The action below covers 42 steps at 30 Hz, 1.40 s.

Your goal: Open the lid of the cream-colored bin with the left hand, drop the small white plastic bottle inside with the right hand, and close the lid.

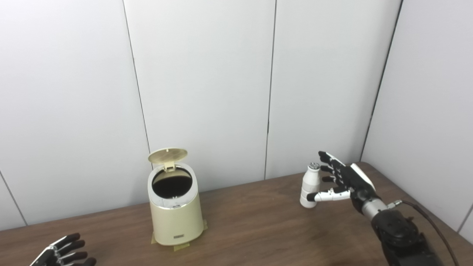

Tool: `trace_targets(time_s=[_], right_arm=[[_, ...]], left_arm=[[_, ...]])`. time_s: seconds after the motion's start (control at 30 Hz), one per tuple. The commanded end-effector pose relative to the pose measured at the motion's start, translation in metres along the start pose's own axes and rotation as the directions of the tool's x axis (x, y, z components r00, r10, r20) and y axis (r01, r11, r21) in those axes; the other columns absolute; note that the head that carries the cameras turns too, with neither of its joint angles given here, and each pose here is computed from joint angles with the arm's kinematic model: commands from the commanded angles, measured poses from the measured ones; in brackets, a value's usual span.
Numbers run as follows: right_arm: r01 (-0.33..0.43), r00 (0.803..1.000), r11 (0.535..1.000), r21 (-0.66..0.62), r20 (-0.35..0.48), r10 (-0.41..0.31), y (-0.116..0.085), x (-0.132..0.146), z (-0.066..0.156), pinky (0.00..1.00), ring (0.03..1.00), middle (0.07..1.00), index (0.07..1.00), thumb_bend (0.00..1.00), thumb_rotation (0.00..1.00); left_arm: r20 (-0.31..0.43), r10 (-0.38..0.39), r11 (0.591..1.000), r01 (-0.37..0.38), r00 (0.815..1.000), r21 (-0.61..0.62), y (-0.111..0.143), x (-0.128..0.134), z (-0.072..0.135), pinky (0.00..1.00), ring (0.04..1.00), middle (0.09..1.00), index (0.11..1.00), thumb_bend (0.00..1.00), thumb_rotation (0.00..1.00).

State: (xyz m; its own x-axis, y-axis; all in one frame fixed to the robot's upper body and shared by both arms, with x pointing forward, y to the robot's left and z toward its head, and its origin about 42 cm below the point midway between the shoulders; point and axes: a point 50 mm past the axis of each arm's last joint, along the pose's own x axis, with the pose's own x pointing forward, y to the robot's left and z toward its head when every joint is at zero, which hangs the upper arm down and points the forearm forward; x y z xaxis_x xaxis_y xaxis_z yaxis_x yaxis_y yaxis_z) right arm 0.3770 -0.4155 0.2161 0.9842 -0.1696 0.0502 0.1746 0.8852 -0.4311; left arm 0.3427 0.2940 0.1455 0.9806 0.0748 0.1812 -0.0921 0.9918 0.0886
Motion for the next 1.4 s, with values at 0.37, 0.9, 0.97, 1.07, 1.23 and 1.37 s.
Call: trace_targets(time_s=[0.37, 0.9, 0.97, 1.07, 1.23, 1.37], right_arm=[[0.162, 0.986, 0.986, 0.041, 0.039, -0.164, 0.005, 0.016, -0.004, 0.78, 0.826, 0.904, 0.898, 0.80, 0.09], [0.199, 0.980, 0.979, 0.032, 0.018, -0.200, 0.020, 0.030, -0.017, 0.70, 0.773, 0.853, 0.849, 0.81, 0.07], [0.213, 0.977, 0.977, 0.023, 0.012, -0.213, 0.023, 0.032, -0.016, 0.69, 0.754, 0.831, 0.833, 0.80, 0.05], [0.224, 0.975, 0.975, 0.006, 0.007, -0.224, 0.028, 0.033, -0.014, 0.67, 0.742, 0.814, 0.820, 0.79, 0.06], [0.230, 0.973, 0.973, -0.014, 0.009, -0.230, 0.032, 0.035, -0.011, 0.63, 0.710, 0.795, 0.802, 0.78, 0.05], [0.229, 0.973, 0.973, -0.016, 0.018, -0.229, 0.034, 0.038, -0.012, 0.62, 0.701, 0.784, 0.794, 0.79, 0.05]], left_arm=[[0.081, -0.010, 1.000, 0.009, 0.997, 0.013, 0.003, 0.011, 0.022, 0.58, 0.643, 0.708, 0.734, 0.61, 0.00], [0.087, -0.019, 1.000, 0.017, 0.996, 0.023, 0.005, 0.013, 0.021, 0.56, 0.629, 0.696, 0.722, 0.62, 0.00], [0.082, -0.018, 1.000, 0.016, 0.996, 0.023, 0.005, 0.012, 0.023, 0.56, 0.626, 0.692, 0.720, 0.62, 0.00], [0.080, -0.017, 0.999, 0.014, 0.997, 0.030, 0.005, 0.011, 0.023, 0.56, 0.622, 0.690, 0.715, 0.63, 0.02], [0.080, -0.017, 1.000, 0.016, 0.997, 0.019, 0.006, 0.011, 0.024, 0.55, 0.629, 0.698, 0.722, 0.61, 0.01], [0.079, -0.018, 1.000, 0.016, 0.997, 0.024, 0.006, 0.010, 0.026, 0.57, 0.637, 0.703, 0.727, 0.60, 0.00]])
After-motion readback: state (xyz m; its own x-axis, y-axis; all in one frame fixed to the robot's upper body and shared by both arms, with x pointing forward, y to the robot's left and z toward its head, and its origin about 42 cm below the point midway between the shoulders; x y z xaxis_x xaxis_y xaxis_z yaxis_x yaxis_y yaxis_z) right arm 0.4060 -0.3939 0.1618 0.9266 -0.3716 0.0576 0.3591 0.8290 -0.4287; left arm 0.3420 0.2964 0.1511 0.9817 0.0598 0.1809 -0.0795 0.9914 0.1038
